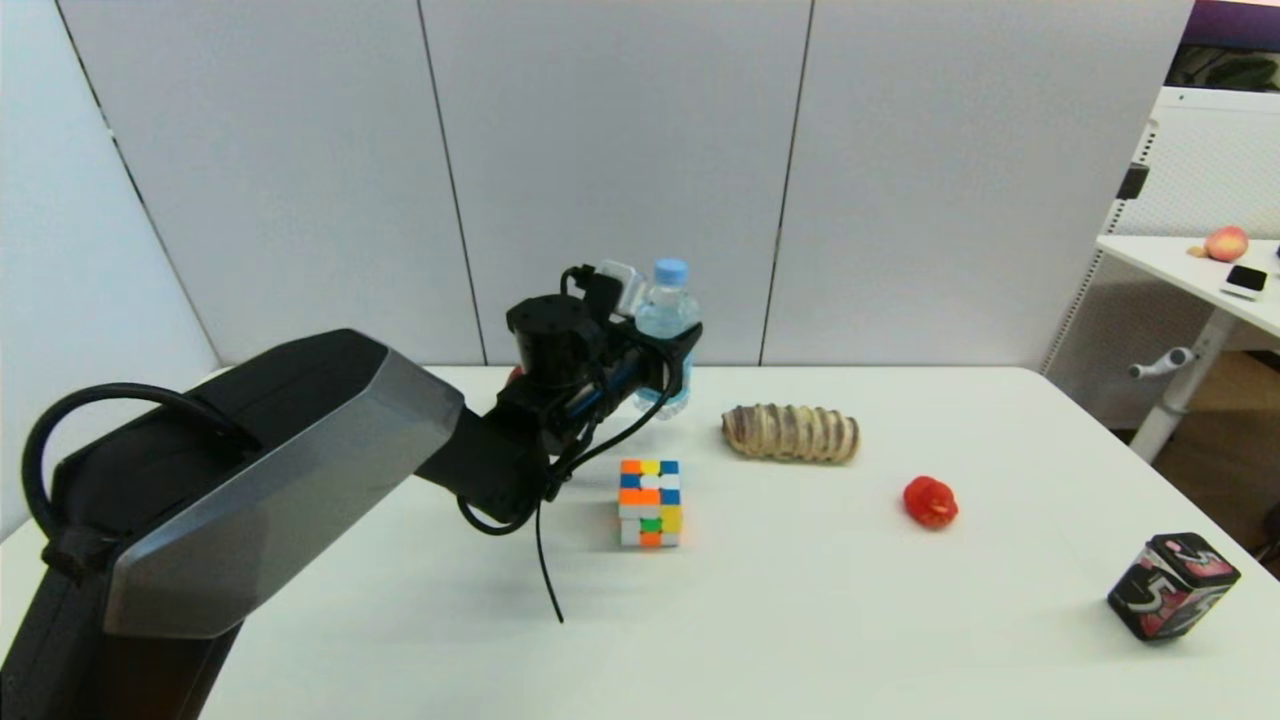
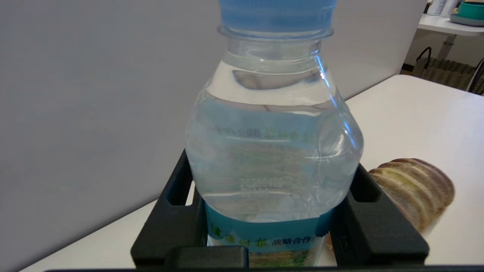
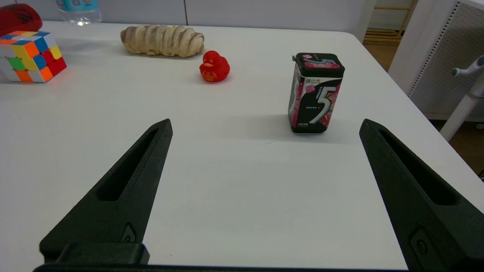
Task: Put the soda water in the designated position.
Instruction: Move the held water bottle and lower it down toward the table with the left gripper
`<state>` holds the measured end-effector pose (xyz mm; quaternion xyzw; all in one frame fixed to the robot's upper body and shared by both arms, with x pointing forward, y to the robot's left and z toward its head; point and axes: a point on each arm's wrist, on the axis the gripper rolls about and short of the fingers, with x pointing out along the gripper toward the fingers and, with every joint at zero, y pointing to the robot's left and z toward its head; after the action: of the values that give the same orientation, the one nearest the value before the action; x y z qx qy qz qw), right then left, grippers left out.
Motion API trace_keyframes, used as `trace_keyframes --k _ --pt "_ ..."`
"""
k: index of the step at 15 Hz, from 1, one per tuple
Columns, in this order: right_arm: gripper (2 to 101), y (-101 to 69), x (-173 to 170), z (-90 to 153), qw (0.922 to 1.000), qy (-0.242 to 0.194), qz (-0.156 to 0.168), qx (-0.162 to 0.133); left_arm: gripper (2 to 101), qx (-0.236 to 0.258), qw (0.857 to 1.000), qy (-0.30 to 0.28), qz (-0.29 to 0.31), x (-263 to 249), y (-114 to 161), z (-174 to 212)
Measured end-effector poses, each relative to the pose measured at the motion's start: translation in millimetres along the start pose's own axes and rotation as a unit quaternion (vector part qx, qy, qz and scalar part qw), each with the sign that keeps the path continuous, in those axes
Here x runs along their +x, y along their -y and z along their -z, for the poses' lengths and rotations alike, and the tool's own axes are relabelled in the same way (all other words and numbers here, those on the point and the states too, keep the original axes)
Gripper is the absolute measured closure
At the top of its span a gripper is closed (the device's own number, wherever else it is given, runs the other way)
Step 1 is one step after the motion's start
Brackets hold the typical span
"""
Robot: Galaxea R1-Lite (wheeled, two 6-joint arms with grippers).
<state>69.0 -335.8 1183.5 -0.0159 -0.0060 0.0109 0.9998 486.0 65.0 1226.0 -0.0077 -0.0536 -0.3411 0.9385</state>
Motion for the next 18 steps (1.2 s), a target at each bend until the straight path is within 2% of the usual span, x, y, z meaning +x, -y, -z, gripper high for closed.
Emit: trace_keyframes --k 6,18 --pt "4.3 0.0 0 0 1.0 0.0 0.0 0.0 54.6 -0.008 1.0 -0.01 -0.001 11 -2 24" --pt "4.3 0.0 0 0 1.0 0.0 0.0 0.0 54.6 -0.009 1.0 -0.016 0.0 12 -1 35"
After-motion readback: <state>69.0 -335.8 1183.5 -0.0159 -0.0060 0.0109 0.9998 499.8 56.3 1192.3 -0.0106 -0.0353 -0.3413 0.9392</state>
